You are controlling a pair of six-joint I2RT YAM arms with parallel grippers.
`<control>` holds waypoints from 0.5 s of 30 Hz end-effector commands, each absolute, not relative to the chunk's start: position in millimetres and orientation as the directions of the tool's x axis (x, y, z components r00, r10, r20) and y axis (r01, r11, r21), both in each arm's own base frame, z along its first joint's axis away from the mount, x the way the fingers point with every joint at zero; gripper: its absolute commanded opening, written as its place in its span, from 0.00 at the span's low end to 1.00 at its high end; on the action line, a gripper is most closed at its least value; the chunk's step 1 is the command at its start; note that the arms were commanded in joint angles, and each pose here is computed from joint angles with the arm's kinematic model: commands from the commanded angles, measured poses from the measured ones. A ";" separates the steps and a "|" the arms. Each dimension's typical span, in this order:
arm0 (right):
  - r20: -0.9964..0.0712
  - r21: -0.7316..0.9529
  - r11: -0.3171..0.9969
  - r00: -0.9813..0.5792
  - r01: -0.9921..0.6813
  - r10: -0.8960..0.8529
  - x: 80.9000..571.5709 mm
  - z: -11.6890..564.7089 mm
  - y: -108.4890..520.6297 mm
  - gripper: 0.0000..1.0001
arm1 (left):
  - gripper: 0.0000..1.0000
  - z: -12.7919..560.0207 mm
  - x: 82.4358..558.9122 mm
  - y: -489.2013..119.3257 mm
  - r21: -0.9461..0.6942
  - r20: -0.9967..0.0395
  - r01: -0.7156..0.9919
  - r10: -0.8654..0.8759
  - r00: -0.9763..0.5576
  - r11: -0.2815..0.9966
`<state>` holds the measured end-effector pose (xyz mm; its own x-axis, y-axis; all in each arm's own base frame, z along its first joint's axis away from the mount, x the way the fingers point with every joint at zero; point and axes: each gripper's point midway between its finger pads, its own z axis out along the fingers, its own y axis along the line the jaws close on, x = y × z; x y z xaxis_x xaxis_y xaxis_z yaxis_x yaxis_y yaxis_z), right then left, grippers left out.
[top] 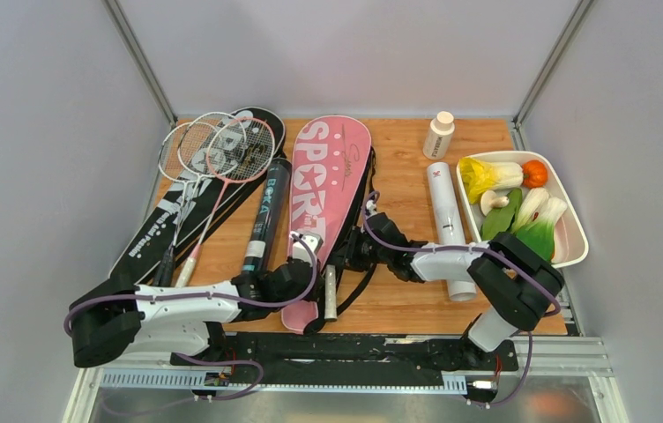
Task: Pack up the badminton gear
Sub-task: Place the racket in the racket bag.
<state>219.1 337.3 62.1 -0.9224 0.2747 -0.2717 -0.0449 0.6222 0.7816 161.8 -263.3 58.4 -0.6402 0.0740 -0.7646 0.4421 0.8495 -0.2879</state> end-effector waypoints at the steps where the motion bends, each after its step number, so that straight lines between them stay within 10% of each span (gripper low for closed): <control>1: -0.289 0.876 0.480 -0.838 -0.037 0.463 269.2 111.1 363.6 0.00 | 0.00 79.9 152.4 -287.6 -0.435 -0.759 0.474 -0.028 -0.651 0.766; 15: -0.172 0.939 0.342 -0.834 0.021 0.524 286.9 127.4 367.9 0.00 | 0.00 81.8 137.5 -266.9 -0.553 -0.730 0.446 -0.151 -0.666 0.704</control>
<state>226.4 362.3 56.9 -0.9383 0.3224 -0.1251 0.0675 0.5254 0.8482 161.9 -246.7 75.8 -0.5985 -0.1312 -0.7903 0.3976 0.8078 -0.4351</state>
